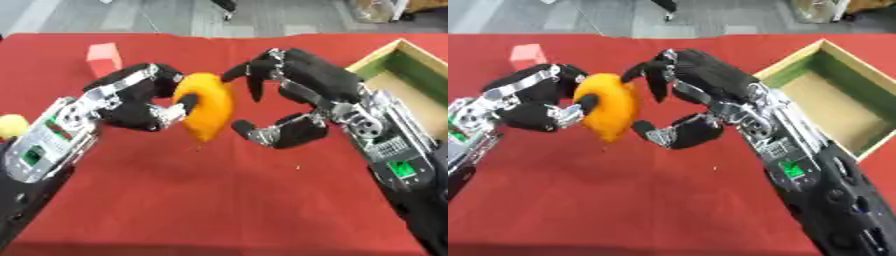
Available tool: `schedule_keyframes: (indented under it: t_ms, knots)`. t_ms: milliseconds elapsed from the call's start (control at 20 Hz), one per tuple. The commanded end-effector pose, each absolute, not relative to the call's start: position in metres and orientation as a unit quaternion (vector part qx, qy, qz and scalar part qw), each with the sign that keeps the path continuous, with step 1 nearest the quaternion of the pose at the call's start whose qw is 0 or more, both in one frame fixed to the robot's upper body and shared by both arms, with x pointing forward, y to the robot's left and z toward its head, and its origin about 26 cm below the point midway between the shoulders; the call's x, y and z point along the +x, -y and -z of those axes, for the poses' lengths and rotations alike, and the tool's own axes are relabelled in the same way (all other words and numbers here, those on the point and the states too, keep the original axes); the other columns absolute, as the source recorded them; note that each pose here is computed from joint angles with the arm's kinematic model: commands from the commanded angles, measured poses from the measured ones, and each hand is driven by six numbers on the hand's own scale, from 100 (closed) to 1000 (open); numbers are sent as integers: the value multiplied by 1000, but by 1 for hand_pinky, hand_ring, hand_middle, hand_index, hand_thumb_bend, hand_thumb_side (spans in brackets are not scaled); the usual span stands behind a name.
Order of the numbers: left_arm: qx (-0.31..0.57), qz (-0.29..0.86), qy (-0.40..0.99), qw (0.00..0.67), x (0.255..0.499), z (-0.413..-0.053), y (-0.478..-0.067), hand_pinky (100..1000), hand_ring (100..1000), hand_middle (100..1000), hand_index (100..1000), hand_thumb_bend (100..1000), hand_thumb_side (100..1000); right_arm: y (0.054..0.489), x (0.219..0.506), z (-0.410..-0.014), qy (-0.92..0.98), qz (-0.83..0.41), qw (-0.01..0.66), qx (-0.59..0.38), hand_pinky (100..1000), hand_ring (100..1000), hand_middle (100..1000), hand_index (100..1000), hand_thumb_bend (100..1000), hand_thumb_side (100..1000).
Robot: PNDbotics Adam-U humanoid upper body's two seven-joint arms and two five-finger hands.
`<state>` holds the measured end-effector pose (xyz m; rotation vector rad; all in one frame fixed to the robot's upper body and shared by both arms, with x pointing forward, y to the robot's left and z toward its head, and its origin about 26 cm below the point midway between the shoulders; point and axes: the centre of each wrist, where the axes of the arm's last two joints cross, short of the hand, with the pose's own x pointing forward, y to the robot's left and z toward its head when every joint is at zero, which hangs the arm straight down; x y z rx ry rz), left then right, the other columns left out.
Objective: Pick up the objects with one hand, pass them to the other hand, and then place them into the box on the other side of the table.
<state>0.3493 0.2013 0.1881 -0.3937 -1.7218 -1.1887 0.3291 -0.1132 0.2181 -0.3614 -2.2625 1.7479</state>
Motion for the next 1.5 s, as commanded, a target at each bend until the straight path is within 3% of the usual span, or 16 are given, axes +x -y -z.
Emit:
schedule_keyframes:
  t_ms: [50,350,500,650,750,900,1000,1050,1100,1150,1350,1500]
  knots:
    - [-172,500,711,464,347,-202,-194,764,557,402,439,100,290,109,328,-226,780,-602,113,-126,582,476,375,806,287,290]
    - [-185,508,705,460,346,-204,-187,764,558,403,440,100,290,109,329,-224,784,-596,120,-124,578,475,373,781,271,266]
    - [-189,509,703,459,346,-204,-184,767,558,403,440,100,291,108,329,-223,786,-592,123,-129,579,476,374,777,233,215]
    - [-194,510,702,456,345,-205,-182,770,560,404,441,100,295,108,330,-222,785,-592,122,-137,580,478,378,750,146,110]
    - [-197,511,702,455,344,-206,-182,771,562,407,444,100,297,109,331,-221,785,-590,122,-143,578,477,379,683,100,100]
    - [-201,513,701,453,343,-207,-181,774,576,435,472,100,322,109,333,-219,791,-579,126,-152,569,471,377,487,100,100]
    - [-202,515,701,450,342,-209,-182,778,585,450,486,100,355,110,334,-218,801,-562,133,-155,567,469,379,441,100,100]
    - [-200,517,702,447,342,-211,-183,791,614,485,524,183,484,110,334,-218,807,-553,136,-156,561,465,373,379,100,100]
    - [-197,519,704,444,341,-212,-185,794,620,491,530,207,506,111,334,-218,812,-545,138,-157,561,465,373,372,100,100]
    - [-190,521,707,440,342,-214,-187,813,670,536,579,363,633,111,335,-218,816,-539,139,-159,563,469,379,339,100,100]
    - [-146,518,729,423,344,-225,-205,860,747,623,670,497,744,119,334,-217,820,-529,142,-163,566,477,395,311,100,100]
    - [-100,509,752,407,346,-236,-221,866,756,637,686,494,750,126,333,-221,823,-523,147,-164,566,478,393,309,100,100]
